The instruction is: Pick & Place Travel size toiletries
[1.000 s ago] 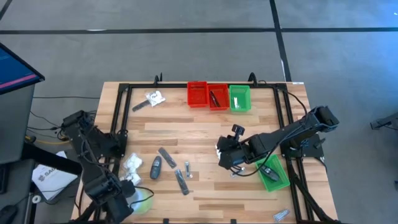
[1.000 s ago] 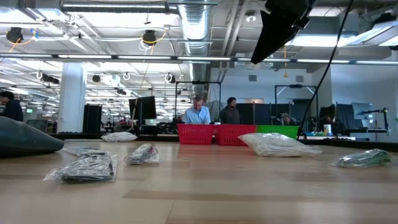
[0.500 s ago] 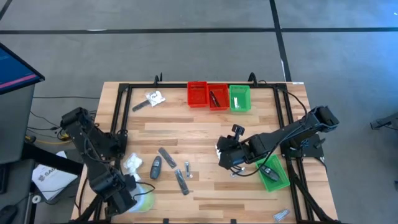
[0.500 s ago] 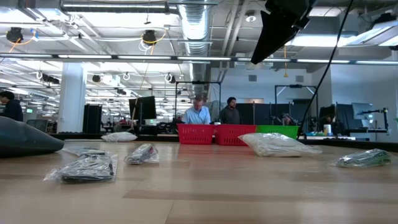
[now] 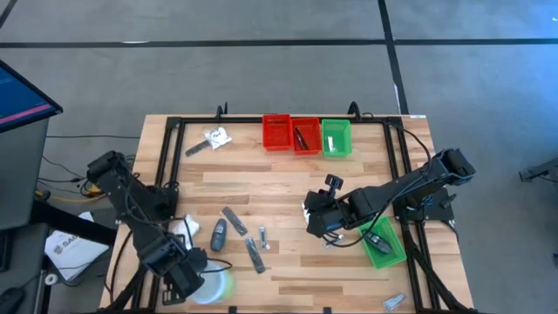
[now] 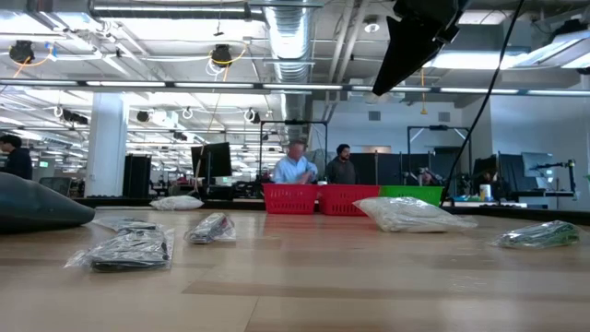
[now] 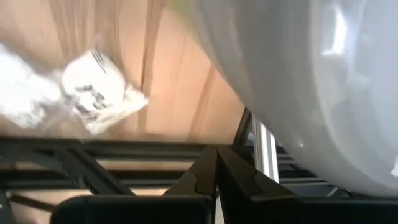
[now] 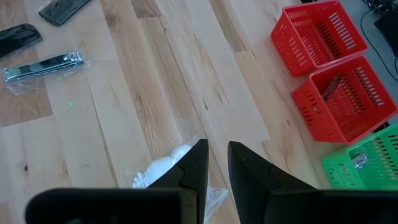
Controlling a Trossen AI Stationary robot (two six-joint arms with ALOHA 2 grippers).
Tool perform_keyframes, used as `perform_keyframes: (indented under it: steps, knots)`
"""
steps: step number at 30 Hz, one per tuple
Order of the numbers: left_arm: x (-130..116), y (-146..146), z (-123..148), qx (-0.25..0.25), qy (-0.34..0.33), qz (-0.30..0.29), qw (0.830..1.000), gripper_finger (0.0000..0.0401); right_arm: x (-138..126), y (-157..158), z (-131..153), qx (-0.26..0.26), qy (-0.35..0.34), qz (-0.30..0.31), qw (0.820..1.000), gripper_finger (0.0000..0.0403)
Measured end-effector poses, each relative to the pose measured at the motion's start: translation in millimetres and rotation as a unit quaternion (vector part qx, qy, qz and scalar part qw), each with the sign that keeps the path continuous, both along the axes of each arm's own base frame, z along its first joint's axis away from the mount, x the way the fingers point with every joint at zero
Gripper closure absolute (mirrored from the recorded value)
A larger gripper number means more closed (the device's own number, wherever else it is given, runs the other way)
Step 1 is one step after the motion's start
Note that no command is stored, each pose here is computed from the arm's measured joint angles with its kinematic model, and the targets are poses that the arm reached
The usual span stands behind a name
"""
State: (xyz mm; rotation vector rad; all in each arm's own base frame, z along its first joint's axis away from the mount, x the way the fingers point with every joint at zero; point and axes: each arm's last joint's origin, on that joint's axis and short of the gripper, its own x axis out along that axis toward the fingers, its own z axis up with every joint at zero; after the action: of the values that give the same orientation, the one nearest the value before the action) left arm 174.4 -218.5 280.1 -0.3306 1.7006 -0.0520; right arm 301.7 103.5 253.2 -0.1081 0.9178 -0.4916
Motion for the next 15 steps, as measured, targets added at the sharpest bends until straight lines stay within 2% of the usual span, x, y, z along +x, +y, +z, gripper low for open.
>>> perform_keyframes:
  steps: [6,15]
  knots:
    - [7,2,0,0.009,-0.046,-0.026,0.999,0.0401,0,0,0,0.0,0.0,0.0,1.0,0.0349]
    - [18,-4,3,-0.027,-0.112,-0.049,0.992,0.0401,0,0,0,0.0,0.0,0.0,1.0,0.0349]
